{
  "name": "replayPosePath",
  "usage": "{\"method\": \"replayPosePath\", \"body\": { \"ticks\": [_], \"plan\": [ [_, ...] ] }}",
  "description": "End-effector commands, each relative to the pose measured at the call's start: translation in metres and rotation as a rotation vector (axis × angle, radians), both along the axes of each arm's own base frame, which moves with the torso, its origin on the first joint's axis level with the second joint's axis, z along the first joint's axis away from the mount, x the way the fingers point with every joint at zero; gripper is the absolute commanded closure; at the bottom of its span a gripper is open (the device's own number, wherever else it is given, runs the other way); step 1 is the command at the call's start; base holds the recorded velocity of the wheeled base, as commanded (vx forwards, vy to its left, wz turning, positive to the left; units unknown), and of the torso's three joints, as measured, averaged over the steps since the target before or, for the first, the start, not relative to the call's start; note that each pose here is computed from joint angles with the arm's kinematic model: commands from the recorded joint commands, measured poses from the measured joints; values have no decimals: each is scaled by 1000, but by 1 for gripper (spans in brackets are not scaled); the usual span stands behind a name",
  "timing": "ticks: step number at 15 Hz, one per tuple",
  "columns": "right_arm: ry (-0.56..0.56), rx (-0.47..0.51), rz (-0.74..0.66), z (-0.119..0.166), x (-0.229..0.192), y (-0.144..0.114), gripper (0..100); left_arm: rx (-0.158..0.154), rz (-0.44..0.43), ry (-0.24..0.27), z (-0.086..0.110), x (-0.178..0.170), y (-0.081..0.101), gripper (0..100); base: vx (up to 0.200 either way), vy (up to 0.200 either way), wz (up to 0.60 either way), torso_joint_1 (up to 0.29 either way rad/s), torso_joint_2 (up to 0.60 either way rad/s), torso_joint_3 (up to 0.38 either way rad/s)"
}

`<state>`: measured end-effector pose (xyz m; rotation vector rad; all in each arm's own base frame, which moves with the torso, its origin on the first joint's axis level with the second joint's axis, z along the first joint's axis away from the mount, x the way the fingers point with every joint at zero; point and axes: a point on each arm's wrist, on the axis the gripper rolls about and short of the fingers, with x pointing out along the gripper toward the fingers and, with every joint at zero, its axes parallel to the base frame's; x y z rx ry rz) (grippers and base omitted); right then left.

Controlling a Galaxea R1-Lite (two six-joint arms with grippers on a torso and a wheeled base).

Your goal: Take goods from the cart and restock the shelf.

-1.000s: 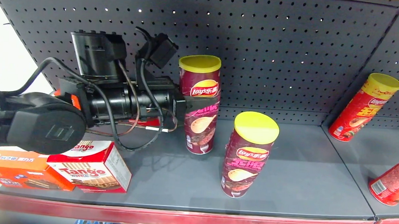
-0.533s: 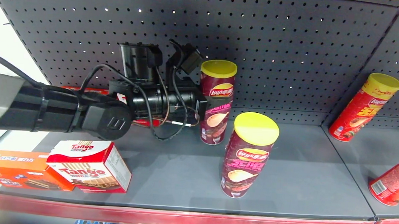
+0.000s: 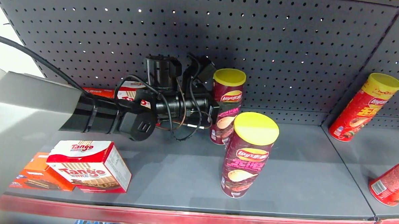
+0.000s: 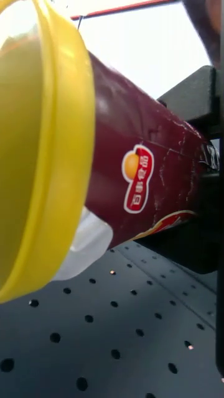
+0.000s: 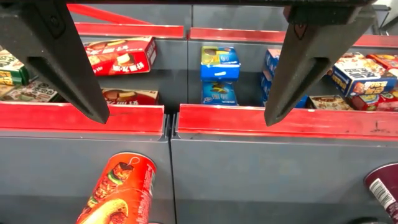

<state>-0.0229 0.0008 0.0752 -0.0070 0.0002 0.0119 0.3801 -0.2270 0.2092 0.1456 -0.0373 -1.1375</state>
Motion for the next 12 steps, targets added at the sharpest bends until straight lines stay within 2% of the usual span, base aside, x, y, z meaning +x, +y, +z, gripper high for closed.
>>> {"method": "replayPosePath", "body": {
  "ticks": [1, 3, 4, 6, 8, 10, 11, 12],
  "plan": [
    [1, -1, 0, 0, 0, 0, 0, 4, -4, 10, -13, 5, -6, 100, 0, 0, 0, 0, 0, 0],
    [1, -1, 0, 0, 0, 0, 0, 5, -7, 7, -15, 5, -7, 100, 0, 0, 0, 0, 0, 0],
    [1, -1, 0, 0, 0, 0, 0, 5, -6, 8, -15, 5, -7, 0, 0, 0, 0, 0, 0, 0],
    [1, -1, 0, 0, 0, 0, 0, 6, -4, 10, -14, 4, -6, 0, 0, 0, 0, 0, 0, 0],
    [1, -1, 2, 0, 0, 0, 0, 0, 5, 2, -2, -2, 1, 0, 0, 0, 0, 0, 0, 0],
    [1, -1, 0, 0, 0, 0, 0, -17, 24, -29, 24, -22, 14, 0, 0, 0, 0, 0, 0, 0],
    [1, -1, 0, 0, 0, 0, 0, -12, 56, -27, 32, -30, 20, 0, 0, 0, 0, 0, 0, 0],
    [1, -1, 0, 0, 0, 0, 0, 15, 99, -18, 38, -36, 25, 0, 0, 0, 0, 0, 0, 0]
  ]
}}
